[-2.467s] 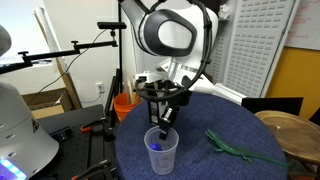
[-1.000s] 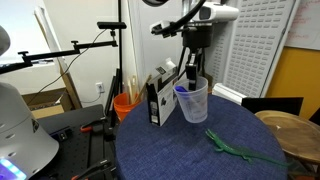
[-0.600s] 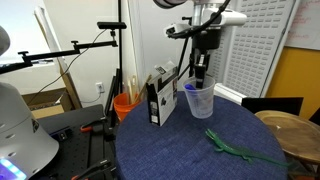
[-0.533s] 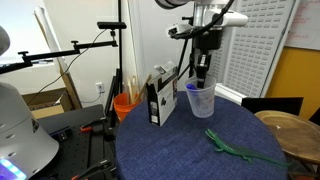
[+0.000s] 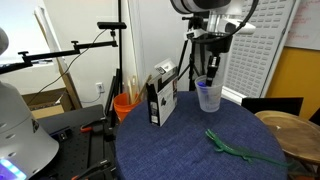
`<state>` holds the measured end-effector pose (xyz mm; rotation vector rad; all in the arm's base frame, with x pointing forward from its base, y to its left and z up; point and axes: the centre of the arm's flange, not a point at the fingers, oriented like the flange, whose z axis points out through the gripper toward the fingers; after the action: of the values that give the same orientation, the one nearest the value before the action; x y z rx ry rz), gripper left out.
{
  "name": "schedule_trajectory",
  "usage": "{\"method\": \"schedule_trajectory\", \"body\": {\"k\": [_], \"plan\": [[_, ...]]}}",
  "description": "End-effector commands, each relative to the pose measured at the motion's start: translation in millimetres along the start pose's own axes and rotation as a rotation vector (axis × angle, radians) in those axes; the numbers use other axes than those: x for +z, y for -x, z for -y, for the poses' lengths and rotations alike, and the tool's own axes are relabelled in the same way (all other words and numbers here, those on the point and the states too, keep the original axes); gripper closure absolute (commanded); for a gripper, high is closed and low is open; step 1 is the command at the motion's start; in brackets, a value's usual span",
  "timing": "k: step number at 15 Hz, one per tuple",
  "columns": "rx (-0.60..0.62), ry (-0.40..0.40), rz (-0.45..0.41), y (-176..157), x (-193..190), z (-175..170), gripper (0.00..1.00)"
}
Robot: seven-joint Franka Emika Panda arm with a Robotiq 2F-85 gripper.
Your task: Move the cup forward on the table
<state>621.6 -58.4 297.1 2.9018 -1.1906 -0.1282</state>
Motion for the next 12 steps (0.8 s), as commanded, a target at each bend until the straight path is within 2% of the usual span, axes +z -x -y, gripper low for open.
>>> {"method": "schedule_trajectory", "body": {"k": [1,11,12], "plan": [[0.022,0.016,0.042,-22.1,15.7,30.2,0.99],[0.003,0.069,0.073,-30.3,74.2,49.5,0.99],[0.006,0.070,0.075,-31.8,76.3,49.7,0.70]]}}
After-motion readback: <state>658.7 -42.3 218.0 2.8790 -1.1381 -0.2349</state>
